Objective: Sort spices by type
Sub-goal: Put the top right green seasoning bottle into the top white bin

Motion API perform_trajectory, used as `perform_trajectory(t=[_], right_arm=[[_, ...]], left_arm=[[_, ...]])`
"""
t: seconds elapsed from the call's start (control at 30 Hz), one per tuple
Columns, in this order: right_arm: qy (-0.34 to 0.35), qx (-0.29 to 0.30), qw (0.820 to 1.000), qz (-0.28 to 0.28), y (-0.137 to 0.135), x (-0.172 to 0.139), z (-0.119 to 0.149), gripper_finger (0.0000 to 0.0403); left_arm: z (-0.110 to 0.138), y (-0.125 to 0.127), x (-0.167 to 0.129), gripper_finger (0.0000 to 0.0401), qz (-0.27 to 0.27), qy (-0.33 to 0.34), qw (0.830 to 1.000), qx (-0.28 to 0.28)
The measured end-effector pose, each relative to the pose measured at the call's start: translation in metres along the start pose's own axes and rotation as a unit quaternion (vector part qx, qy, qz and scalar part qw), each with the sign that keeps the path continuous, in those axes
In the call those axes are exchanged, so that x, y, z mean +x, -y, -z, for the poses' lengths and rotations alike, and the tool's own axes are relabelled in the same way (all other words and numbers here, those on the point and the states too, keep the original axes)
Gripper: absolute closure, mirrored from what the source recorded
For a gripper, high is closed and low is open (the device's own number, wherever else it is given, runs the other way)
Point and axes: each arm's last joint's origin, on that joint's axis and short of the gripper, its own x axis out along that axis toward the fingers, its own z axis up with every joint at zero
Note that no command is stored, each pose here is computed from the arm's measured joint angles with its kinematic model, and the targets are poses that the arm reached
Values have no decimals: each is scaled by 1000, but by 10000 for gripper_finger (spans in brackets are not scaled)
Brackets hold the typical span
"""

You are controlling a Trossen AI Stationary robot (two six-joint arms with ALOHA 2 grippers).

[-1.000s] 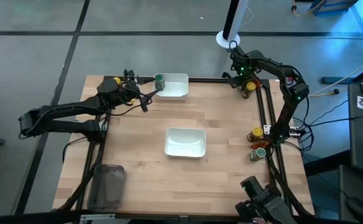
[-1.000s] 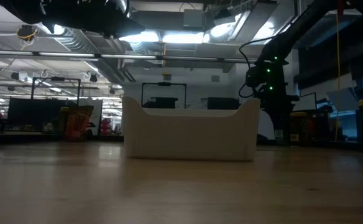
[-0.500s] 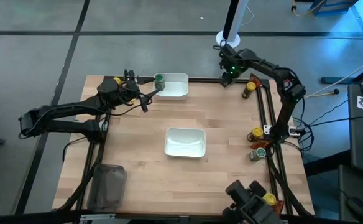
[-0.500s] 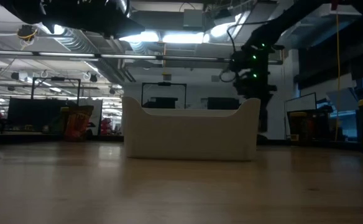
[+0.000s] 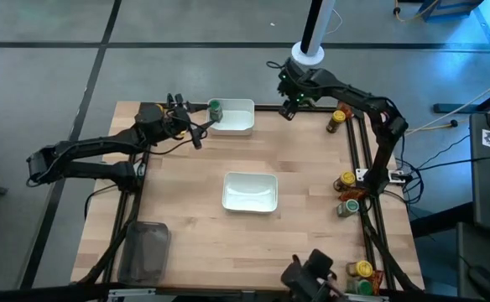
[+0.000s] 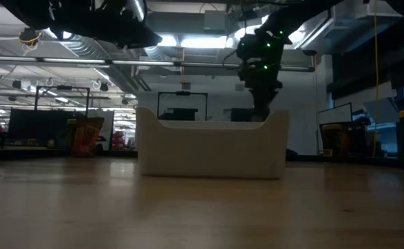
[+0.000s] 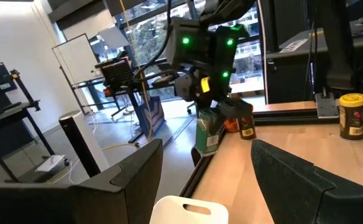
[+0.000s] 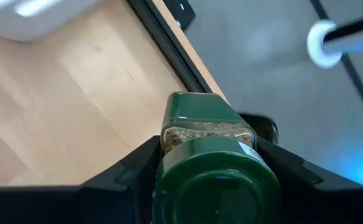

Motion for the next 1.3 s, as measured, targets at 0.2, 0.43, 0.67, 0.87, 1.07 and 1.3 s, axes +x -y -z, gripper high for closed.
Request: perform_trajectory(t=[0.2,0.43,0.67,0.87,1.07,1.3], right_arm=[[44,-49,998,-6,-21,-5,-11,198],[109,-73,990,-44,-39,-10,-23,190],[160,-85,980,-77,-55,-17,-32,193],[185,-89,975,-83,-62,-20,-37,192],[206,-87,971,-89,-63,-22,-41,192],[237,-75,963,-104,-63,-24,-46,187]], left_arm=[[0,0,0,166,0,0,1000,0],[0,0,0,166,0,2,1000,4],[0,0,0,166,0,2,1000,5],[-1,0,0,166,-1,4,1000,4],[-1,0,0,166,-1,4,1000,4],[-1,0,0,166,-1,5,1000,4]])
